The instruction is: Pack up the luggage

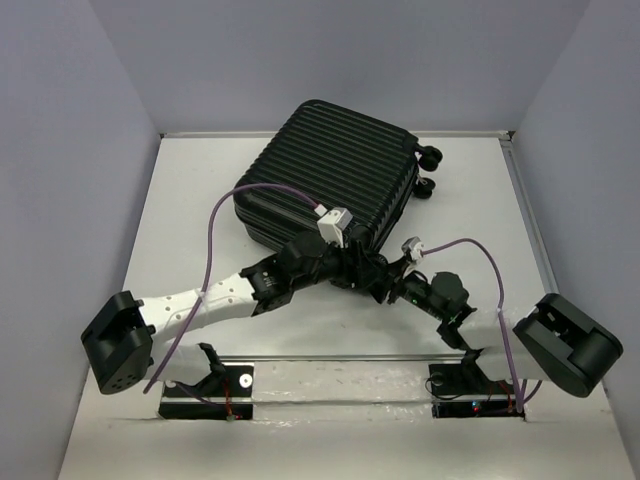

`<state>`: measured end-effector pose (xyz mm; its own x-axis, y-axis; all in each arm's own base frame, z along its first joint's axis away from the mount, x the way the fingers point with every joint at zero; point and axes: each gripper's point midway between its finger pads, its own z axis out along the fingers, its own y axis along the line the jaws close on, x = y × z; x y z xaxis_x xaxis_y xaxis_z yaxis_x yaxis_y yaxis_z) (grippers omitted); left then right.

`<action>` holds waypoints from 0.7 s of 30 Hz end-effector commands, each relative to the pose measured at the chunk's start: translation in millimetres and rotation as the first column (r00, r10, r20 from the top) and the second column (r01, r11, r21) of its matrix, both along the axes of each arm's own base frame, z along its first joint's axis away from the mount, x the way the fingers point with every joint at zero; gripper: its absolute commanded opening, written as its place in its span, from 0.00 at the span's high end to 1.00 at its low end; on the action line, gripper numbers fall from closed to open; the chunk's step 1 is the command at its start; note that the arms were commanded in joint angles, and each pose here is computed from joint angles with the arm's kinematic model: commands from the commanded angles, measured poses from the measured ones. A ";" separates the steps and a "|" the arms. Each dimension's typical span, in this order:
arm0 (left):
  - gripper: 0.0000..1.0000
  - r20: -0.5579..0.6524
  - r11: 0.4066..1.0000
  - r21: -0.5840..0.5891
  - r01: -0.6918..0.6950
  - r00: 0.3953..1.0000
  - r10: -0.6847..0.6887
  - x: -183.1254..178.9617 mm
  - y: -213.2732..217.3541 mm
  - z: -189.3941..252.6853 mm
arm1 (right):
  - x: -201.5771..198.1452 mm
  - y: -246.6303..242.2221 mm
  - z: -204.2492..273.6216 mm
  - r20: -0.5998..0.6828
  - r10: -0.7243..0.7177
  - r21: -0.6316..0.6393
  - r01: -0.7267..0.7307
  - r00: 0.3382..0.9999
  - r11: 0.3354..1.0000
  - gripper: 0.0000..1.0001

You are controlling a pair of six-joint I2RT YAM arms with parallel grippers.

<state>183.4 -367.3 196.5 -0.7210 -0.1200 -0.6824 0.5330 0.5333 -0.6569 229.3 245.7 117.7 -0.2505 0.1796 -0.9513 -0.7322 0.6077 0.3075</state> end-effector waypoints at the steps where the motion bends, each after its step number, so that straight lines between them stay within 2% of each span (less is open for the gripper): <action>1: 0.29 0.049 0.993 -0.118 -0.027 0.998 0.033 12.4 -17.0 41.3 | 20.8 6.1 55.9 0.169 -0.049 0.111 0.030 0.984 0.993 0.54; 6: 0.35 0.061 0.983 -0.173 -0.069 0.995 0.081 19.9 -22.2 55.1 | 24.9 5.2 53.6 0.171 -0.071 0.131 0.049 0.983 0.990 0.54; 10: 0.38 0.065 0.978 -0.195 -0.070 0.994 0.084 19.8 -28.1 57.0 | 14.9 3.4 51.7 0.153 -0.051 0.164 0.025 0.987 0.986 0.63; 13: 0.47 0.066 0.972 -0.223 -0.074 0.994 0.091 19.6 -29.9 61.5 | 5.2 2.7 47.9 0.123 -0.023 0.184 0.000 0.992 0.983 0.64; 15: 0.58 0.076 0.963 -0.251 -0.102 0.989 0.125 24.4 -28.9 69.4 | 3.2 -0.2 41.4 0.079 -0.031 0.194 0.015 0.996 0.981 0.62; 17: 0.64 0.085 0.957 -0.271 -0.104 0.988 0.131 24.2 -29.3 76.7 | 0.7 -6.2 28.8 0.020 -0.051 0.184 0.046 0.999 0.982 0.53; 20: 0.75 0.089 0.952 -0.281 -0.123 0.984 0.153 27.2 -27.9 80.4 | 6.2 -20.0 22.2 -0.019 -0.134 0.182 0.135 0.991 0.974 0.46; 21: 0.84 0.089 0.950 -0.286 -0.127 0.983 0.158 27.9 -27.5 80.8 | 7.4 -22.8 14.7 -0.036 -0.150 0.155 0.154 0.988 0.976 0.44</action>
<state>197.0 -386.4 206.4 -0.7095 -0.2427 -0.6616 0.4772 0.5254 -0.7044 230.4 240.1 113.8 -0.3049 0.2711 -0.9130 -0.6721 0.6180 0.4079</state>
